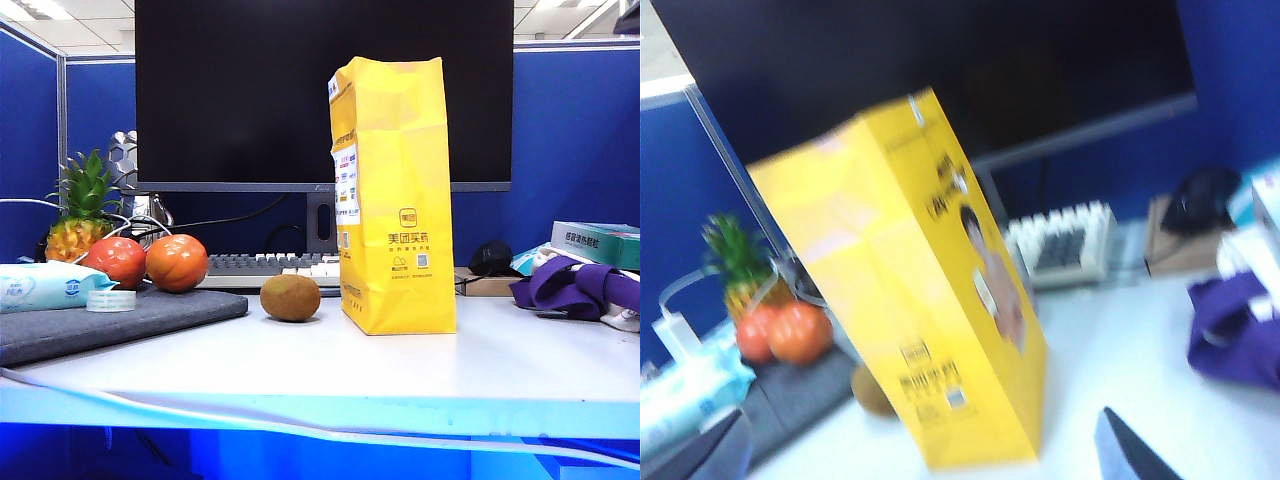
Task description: Pick up the kiwifruit and throw it into the yellow paper bag.
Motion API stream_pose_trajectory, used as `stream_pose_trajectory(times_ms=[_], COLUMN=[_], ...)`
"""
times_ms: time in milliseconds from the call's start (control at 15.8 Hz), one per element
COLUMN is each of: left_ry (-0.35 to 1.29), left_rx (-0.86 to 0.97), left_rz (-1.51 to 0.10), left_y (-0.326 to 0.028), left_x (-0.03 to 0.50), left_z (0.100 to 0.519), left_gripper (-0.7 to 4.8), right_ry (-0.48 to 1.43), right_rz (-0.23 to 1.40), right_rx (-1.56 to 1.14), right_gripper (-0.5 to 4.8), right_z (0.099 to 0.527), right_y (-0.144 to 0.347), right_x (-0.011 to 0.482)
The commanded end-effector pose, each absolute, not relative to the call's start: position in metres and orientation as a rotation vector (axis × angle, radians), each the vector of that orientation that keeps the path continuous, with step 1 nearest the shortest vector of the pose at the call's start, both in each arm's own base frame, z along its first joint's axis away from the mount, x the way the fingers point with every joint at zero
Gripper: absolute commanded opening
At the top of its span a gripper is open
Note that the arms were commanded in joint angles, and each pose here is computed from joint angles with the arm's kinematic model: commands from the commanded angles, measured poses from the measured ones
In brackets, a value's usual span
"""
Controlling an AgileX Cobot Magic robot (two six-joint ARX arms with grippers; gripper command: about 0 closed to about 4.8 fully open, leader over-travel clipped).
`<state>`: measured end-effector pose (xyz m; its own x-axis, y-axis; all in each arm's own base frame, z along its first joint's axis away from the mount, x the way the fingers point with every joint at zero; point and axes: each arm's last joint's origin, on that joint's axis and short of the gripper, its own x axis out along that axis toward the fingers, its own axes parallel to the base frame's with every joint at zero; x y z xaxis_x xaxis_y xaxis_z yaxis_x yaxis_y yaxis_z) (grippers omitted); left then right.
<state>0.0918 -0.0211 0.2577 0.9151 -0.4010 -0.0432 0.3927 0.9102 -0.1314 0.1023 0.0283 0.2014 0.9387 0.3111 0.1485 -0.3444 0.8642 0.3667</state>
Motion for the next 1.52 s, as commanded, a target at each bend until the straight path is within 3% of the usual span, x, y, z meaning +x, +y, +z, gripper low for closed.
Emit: stream_pose_trajectory(times_ms=[63,379,568,1073,1515], left_ry=[0.047,0.032,0.030,0.209,0.396], left_rx=[-0.104,-0.071,-0.059,0.218,0.360], left_rz=[-0.405,-0.418,-0.419,-0.564,-0.669], left_y=[-0.021,-0.021,-0.023,-0.044,-0.073], left_x=[0.092,0.092,0.105,0.223,0.303], left_z=[0.260,0.262,0.285,0.326,0.312], left_gripper=[3.73,3.83,4.14,4.18,4.18], right_ry=[-0.019,-0.029,-0.047,-0.044,0.061], right_rz=[0.332,0.335,0.341,0.469,0.559], right_rx=[0.389,0.390,0.391,0.316,0.193], right_gripper=[4.79,4.79,4.79,4.79,4.79], right_z=[0.196,0.197,0.199,0.204,0.251], right_y=[0.029,0.028,0.029,0.032,0.037], right_x=[0.103,0.103,0.103,0.100,0.106])
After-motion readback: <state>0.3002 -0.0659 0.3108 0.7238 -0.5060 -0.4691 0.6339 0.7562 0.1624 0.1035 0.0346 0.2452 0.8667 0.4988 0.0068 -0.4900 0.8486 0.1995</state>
